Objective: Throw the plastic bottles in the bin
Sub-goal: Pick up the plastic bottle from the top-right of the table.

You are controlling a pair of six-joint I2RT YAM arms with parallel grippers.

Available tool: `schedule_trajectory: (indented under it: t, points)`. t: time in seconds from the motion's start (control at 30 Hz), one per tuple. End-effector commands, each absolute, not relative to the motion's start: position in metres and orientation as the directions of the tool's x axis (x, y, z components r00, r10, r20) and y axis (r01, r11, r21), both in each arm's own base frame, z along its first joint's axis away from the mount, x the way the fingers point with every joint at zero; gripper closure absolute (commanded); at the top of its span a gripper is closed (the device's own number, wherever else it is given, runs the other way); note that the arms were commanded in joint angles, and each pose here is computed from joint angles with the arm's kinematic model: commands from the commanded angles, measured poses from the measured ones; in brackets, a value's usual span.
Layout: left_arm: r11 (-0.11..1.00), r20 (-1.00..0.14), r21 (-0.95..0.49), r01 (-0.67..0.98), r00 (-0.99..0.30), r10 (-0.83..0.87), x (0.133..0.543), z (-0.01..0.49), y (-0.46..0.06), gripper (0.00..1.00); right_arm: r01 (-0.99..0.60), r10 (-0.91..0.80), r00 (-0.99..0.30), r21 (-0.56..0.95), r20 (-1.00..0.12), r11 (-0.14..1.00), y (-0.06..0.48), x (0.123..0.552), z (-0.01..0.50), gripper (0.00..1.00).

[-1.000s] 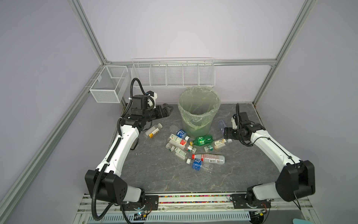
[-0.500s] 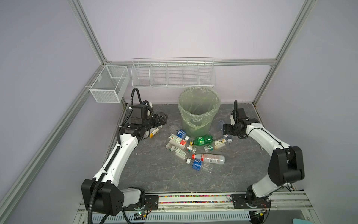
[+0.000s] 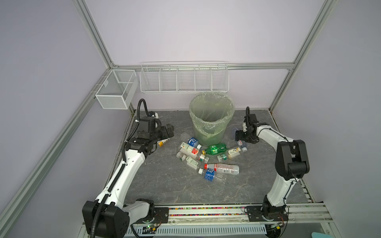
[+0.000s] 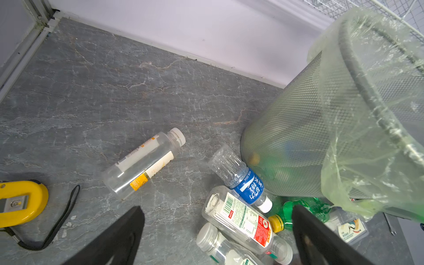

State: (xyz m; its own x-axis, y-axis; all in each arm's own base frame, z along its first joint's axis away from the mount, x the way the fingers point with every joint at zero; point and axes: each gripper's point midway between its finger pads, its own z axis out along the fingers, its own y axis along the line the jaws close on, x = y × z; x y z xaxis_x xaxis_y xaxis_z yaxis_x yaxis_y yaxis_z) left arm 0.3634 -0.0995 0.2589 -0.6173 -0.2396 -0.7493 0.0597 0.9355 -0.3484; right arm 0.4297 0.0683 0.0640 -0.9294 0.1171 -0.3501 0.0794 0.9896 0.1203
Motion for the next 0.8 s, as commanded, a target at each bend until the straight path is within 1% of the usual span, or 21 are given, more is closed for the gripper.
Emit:
schedule_trajectory:
  t: [0.0, 0.13, 0.2, 0.27, 0.33, 0.47, 0.77]
  points:
    - [0.954, -0.763, -0.299, 0.020, -0.606, -0.226, 0.368, 0.250, -0.088, 0.00, 0.066, 0.117, -0.928, 0.153, -0.354, 0.986, 0.074, 0.443, 0.061, 0.06]
    - [0.949, -0.758, -0.314, -0.020, -0.597, -0.264, 0.367, 0.245, -0.083, 0.00, 0.075, 0.127, -0.925, 0.156, -0.357, 0.985, 0.074, 0.444, 0.056, 0.04]
    - [0.929, -0.747, -0.369, -0.037, -0.582, -0.320, 0.366, 0.242, -0.085, 0.00, 0.073, 0.127, -0.923, 0.159, -0.364, 0.985, 0.075, 0.444, 0.055, 0.04]
    - [0.903, -0.741, -0.429, -0.010, -0.567, -0.359, 0.365, 0.240, -0.092, 0.00, 0.077, 0.129, -0.926, 0.158, -0.355, 0.985, 0.074, 0.442, 0.052, 0.02]
    - [0.892, -0.735, -0.452, -0.022, -0.557, -0.387, 0.365, 0.237, -0.092, 0.00, 0.084, 0.133, -0.927, 0.150, -0.351, 0.985, 0.073, 0.440, 0.050, 0.00]
    - [0.884, -0.727, -0.467, -0.035, -0.555, -0.405, 0.366, 0.230, -0.092, 0.00, 0.090, 0.131, -0.930, 0.132, -0.344, 0.987, 0.070, 0.436, 0.046, 0.01]
    - [0.860, -0.688, -0.510, -0.025, -0.588, -0.425, 0.360, 0.211, -0.100, 0.00, 0.076, 0.111, -0.932, 0.112, -0.344, 0.991, 0.073, 0.433, 0.043, 0.10]
